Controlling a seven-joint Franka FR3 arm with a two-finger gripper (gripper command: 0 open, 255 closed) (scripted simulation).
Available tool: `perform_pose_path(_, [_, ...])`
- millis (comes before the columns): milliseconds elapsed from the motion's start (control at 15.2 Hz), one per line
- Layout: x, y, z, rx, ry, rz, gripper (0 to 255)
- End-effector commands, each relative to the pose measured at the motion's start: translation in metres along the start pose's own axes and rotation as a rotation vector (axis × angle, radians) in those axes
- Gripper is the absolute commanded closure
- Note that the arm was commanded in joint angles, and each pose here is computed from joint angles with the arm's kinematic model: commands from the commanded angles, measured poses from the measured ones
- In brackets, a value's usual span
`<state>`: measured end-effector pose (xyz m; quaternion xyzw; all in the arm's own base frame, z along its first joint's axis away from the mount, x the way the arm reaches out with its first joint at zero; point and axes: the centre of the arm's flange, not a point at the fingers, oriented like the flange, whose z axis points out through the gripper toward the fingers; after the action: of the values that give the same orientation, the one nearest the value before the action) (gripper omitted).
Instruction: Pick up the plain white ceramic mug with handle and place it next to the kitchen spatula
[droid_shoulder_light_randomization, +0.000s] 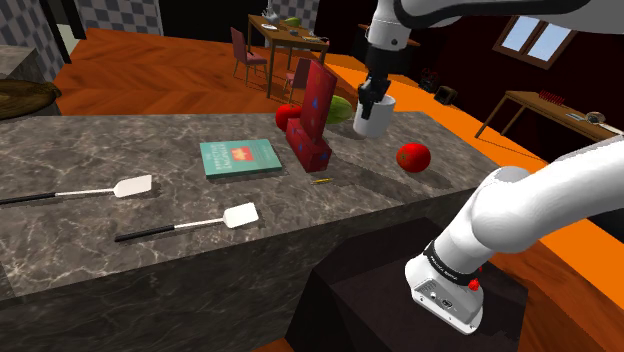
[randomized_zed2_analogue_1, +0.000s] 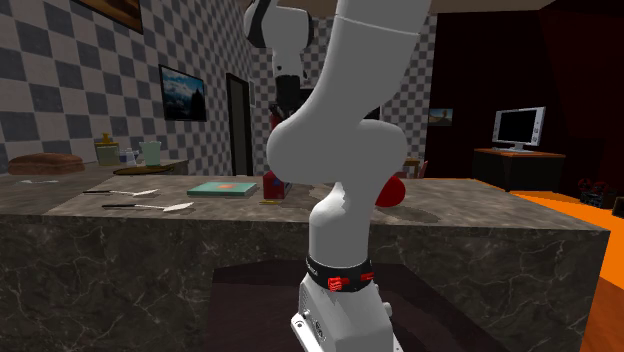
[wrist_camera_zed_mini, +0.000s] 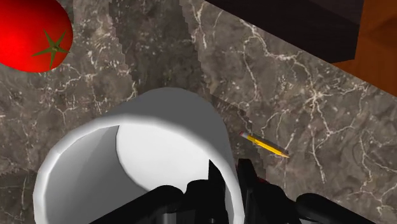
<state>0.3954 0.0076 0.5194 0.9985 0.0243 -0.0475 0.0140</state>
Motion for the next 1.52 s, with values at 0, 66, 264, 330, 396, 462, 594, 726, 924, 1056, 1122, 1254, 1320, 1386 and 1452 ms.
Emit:
perform_pose_path(0, [0.012,-0.024,-0.003,0.001,0.0,0.001,255])
perform_pose_path(66, [0.018,-0.036,-0.004,0.001,0.0,0.001,255])
perform_pose_path(264, [0.034,-0.072,-0.007,0.001,0.0,0.001,255])
perform_pose_path(330, [0.04,-0.084,-0.008,0.001,0.0,0.001,255])
perform_pose_path(396, [0.045,-0.096,-0.009,0.001,0.0,0.001,255])
perform_pose_path(462, [0.051,-0.108,-0.01,0.001,0.0,0.001,255])
perform_pose_path(594, [0.062,-0.132,-0.011,0.001,0.0,0.001,255])
perform_pose_path(726, [0.073,-0.156,-0.013,0.001,0.0,0.001,255])
perform_pose_path(924, [0.089,-0.192,-0.016,0.001,0.0,0.001,255])
perform_pose_path(1056, [0.1,-0.216,-0.018,0.001,0.0,0.001,255])
perform_pose_path(1122, [0.106,-0.228,-0.019,0.001,0.0,0.001,255])
perform_pose_path(1254, [0.117,-0.252,-0.02,0.001,0.0,0.001,255])
perform_pose_path(1320, [0.119,-0.256,-0.021,0.001,0.0,0.001,255])
perform_pose_path(1386, [0.119,-0.256,-0.016,0.001,0.0,0.001,255])
perform_pose_path(1452, [0.12,-0.256,-0.01,0.001,0.0,0.001,255])
